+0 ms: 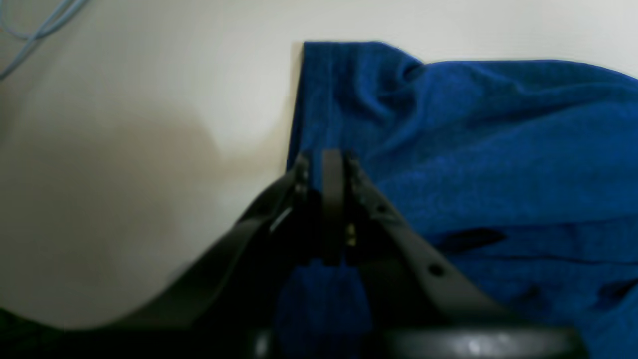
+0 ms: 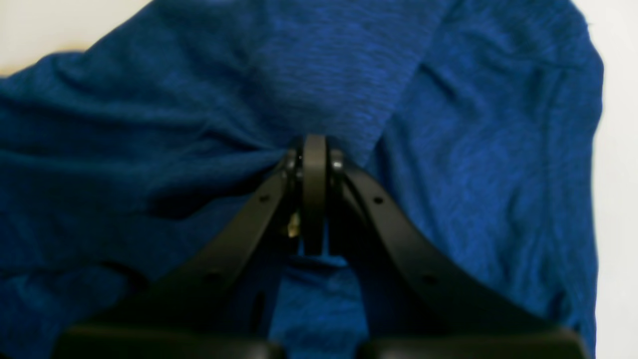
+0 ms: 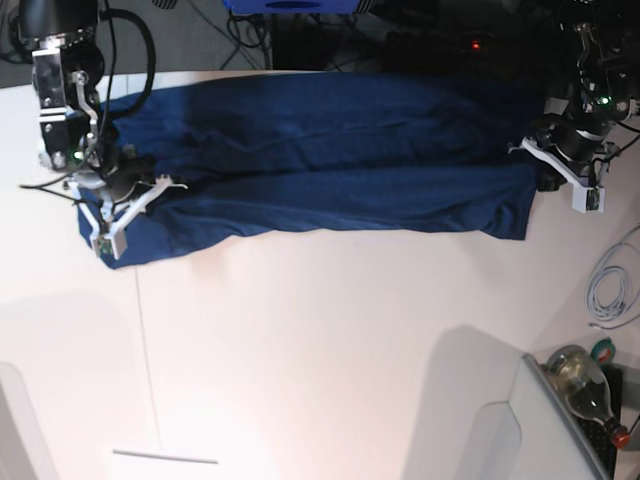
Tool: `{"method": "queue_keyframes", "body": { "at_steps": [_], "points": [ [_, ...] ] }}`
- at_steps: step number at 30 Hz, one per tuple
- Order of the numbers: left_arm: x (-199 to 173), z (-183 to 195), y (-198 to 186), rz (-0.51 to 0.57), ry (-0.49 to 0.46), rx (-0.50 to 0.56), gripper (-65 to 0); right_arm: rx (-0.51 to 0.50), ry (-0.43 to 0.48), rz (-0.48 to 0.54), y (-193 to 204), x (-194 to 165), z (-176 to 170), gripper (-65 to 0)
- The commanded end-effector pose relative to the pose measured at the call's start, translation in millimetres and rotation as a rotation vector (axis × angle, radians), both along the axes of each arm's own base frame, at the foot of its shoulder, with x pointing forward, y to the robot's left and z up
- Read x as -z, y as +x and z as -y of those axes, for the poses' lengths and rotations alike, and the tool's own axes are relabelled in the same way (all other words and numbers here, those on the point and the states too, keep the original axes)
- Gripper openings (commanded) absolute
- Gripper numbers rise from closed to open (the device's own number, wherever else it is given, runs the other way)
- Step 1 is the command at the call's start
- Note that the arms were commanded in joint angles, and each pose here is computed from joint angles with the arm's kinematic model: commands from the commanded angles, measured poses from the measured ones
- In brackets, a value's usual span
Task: Layout the t-shirt on the table in an organized manner, then fold the t-shirt properly
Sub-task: 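Lay the folded hem over the shirt body with both grippers, then pull the folded strip end with the right gripper to straighten it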
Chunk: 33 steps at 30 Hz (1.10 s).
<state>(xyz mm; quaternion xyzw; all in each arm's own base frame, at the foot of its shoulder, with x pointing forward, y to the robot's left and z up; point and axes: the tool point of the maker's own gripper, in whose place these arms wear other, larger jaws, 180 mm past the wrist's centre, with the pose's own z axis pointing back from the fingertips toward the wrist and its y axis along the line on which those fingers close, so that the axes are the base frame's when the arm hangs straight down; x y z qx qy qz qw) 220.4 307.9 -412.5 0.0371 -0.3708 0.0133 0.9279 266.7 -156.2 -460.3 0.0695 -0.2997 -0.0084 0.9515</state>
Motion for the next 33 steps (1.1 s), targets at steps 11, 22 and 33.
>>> {"method": "queue_keyframes", "body": {
  "at_steps": [11,22,33],
  "points": [
    [-4.3,-0.7,-3.2,0.011,0.014,0.011,-65.0,0.001,0.022,0.039,-14.4,-12.6,-10.9,-65.0],
    [4.7,-2.8,-9.8,-0.017,0.008,0.002,-65.0,0.041,0.022,0.000,-37.5,-5.8,-10.8,-65.0],
    [8.0,-3.0,-15.9,-0.032,0.008,0.001,-65.0,0.055,0.035,-0.022,-42.7,1.2,-14.8,-65.0]
  ]
}}
